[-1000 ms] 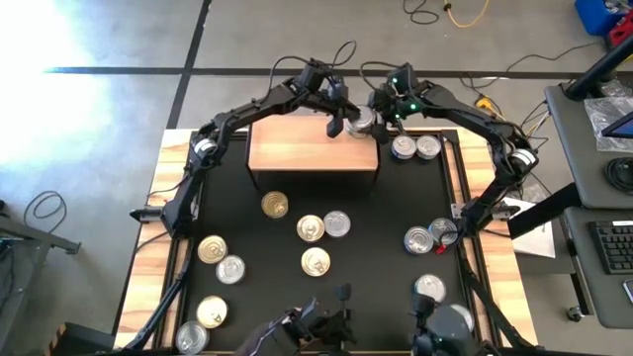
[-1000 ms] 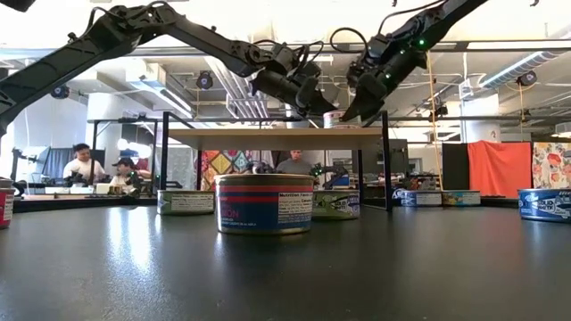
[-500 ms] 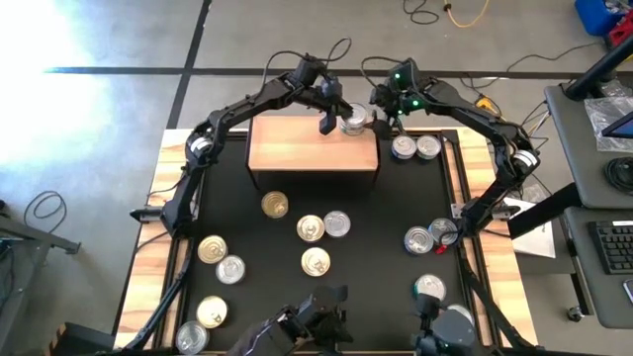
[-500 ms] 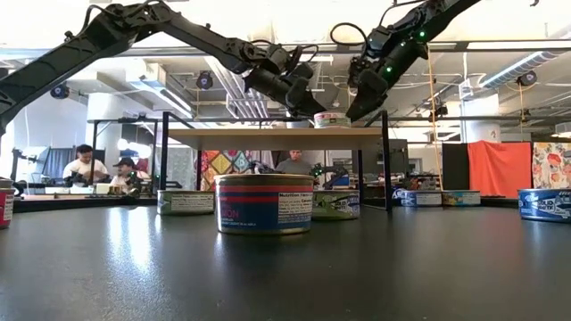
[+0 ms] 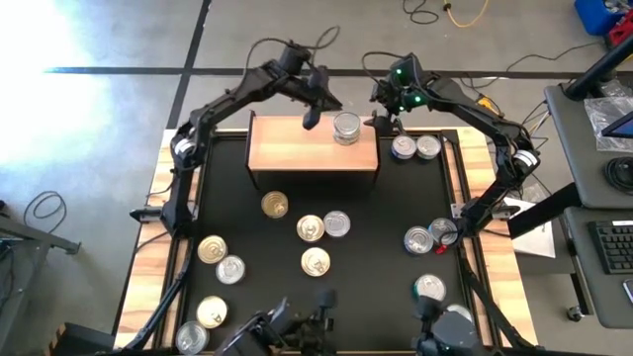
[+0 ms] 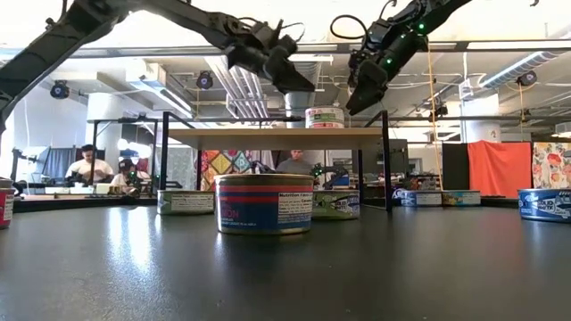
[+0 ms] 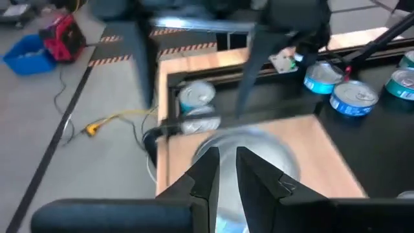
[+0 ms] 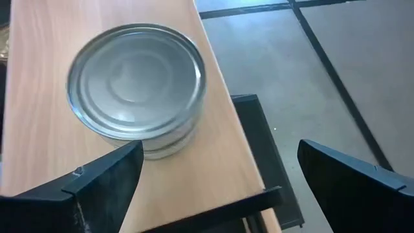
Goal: Stack canned seafood by type on shelf
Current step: Stack the light green tuna can on top of the light green tuna can on the shelf
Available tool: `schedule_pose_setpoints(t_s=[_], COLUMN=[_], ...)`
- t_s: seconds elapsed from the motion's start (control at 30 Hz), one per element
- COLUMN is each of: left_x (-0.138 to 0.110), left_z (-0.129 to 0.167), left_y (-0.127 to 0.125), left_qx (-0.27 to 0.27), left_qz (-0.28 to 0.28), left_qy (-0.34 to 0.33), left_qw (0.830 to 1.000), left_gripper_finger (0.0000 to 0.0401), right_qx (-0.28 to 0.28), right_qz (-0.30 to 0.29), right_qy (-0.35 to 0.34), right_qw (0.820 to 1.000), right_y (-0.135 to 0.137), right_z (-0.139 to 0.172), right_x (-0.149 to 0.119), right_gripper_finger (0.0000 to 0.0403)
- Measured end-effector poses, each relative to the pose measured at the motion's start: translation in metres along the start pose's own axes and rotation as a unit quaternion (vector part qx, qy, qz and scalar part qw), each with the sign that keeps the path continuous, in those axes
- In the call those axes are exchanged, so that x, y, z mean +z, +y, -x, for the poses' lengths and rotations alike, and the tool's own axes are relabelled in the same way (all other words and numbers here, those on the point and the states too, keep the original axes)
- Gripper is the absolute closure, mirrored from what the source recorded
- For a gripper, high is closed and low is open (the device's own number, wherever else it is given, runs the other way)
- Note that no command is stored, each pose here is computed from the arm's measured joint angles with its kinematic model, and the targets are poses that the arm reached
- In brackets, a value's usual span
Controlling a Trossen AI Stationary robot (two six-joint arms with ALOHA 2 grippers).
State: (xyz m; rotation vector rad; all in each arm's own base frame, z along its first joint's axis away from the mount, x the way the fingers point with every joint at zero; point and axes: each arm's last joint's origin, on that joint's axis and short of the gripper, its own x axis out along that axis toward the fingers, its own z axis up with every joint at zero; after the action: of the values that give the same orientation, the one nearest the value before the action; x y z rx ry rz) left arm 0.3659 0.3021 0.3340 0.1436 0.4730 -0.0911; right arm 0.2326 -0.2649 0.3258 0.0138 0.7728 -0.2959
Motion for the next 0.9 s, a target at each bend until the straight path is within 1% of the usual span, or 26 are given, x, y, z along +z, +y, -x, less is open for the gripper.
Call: schedule_pose_setpoints(t_s=[0.1,0.23,0.3,0.37,0.43,0.53,0.63,0.73,0.9], left_x=[-0.012,-0.025,-0.038,-0.047,-0.05,-0.051,-0.051,-0.046,-0.044], left_z=[-0.002,-0.007,-0.013,-0.018,-0.021,-0.023,-0.023,-0.019,-0.015], left_y=[0.003,0.009,0.01,0.01,0.008,0.004,0.001,-0.002,-0.004], left_qx=[0.011,0.076,0.092,0.09,0.087,0.078,0.059,0.05,0.046], left_qz=[0.016,0.016,0.025,0.033,0.031,0.032,0.037,0.035,0.039], left_qy=[0.023,0.053,0.065,0.071,0.067,0.066,0.064,0.055,0.062], left_qw=[1.0,0.996,0.993,0.993,0.993,0.994,0.996,0.997,0.996], left_gripper_finger=[0.0363,0.0363,0.0363,0.0363,0.0363,0.0363,0.0363,0.0363,0.0363], right_qx=[0.009,0.026,0.034,0.038,0.039,0.035,0.007,-0.012,-0.019], right_qz=[-0.001,0.009,0.009,0.005,0.005,0.006,0.008,0.008,0.006], right_qy=[0.004,0.016,0.024,0.027,0.028,0.029,0.036,0.042,0.048], right_qw=[1.0,0.999,0.999,0.999,0.999,0.999,0.999,0.999,0.999], right_y=[0.005,0.015,0.018,0.02,0.021,0.021,0.018,0.015,0.012], right_z=[-0.003,-0.005,-0.008,-0.009,-0.011,-0.012,-0.015,-0.018,-0.023], right_x=[0.001,0.003,0.002,0.003,0.003,0.003,0.003,0.003,0.001], right_gripper_finger=[0.0003,0.0003,0.0003,0.0003,0.0003,0.0003,0.0003,0.0003,0.0003])
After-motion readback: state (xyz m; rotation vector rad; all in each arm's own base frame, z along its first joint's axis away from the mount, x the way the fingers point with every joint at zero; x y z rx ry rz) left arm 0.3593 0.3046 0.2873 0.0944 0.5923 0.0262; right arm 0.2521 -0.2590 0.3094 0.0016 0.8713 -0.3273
